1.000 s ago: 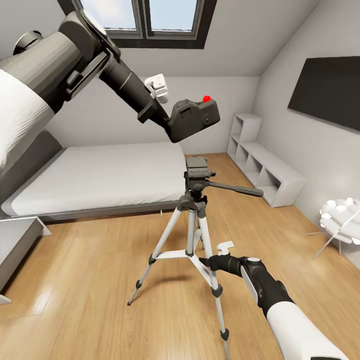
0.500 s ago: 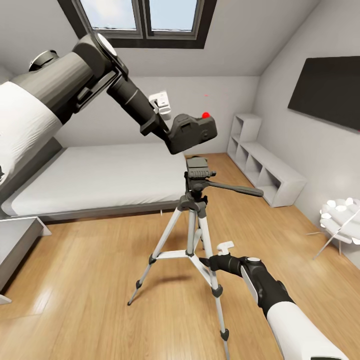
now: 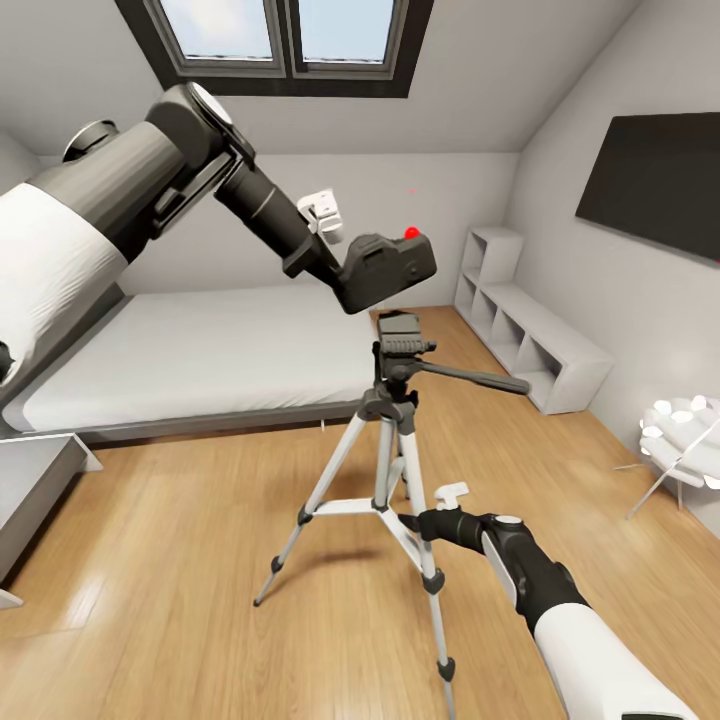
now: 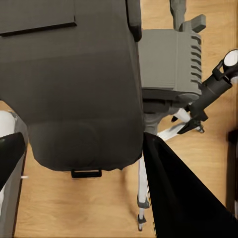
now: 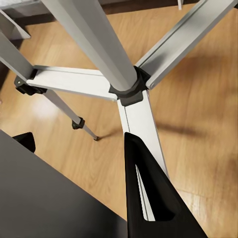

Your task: Attach the digital camera to the camera tripod in the bedroom.

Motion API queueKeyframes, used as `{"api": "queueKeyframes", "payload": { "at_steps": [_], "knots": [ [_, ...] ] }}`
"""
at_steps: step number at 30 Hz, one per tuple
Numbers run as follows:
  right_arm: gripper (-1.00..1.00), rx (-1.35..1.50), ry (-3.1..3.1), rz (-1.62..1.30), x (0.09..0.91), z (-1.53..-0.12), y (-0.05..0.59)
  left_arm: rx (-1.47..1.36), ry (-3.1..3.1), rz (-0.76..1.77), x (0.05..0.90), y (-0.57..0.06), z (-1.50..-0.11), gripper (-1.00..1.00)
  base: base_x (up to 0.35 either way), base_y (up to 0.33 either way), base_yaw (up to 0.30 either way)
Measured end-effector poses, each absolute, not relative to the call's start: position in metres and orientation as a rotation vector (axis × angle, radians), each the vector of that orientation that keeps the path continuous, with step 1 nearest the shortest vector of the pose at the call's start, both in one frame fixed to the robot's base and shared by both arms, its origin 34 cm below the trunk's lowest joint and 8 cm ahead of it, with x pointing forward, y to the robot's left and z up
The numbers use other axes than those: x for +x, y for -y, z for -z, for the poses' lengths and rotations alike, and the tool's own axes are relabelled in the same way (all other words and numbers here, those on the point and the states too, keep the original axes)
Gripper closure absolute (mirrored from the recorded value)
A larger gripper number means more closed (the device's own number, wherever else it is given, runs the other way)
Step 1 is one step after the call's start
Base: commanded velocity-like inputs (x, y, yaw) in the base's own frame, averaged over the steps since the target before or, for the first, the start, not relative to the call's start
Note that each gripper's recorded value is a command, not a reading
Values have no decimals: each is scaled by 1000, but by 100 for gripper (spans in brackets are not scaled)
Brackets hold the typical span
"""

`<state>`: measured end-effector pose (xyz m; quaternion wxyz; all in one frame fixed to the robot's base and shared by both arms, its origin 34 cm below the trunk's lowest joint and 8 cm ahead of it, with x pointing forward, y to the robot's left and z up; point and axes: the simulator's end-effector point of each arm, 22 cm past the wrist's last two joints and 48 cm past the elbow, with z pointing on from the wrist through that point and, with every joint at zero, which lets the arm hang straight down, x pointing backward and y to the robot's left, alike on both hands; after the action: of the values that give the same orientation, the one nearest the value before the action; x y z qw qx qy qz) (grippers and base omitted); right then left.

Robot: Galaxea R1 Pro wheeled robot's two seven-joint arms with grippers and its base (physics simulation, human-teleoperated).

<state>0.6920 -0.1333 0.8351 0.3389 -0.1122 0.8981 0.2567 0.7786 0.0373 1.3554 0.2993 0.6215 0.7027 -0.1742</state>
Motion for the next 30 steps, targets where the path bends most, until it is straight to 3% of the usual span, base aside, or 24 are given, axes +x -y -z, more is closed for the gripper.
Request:
{"api": "queueKeyframes", "payload": {
  "at_steps": [30],
  "knots": [
    [100, -278, -2335, -671, 693, -836, 135, 1672, -1734, 407, 767, -28, -1391, 100, 0, 0, 0]
  ]
}}
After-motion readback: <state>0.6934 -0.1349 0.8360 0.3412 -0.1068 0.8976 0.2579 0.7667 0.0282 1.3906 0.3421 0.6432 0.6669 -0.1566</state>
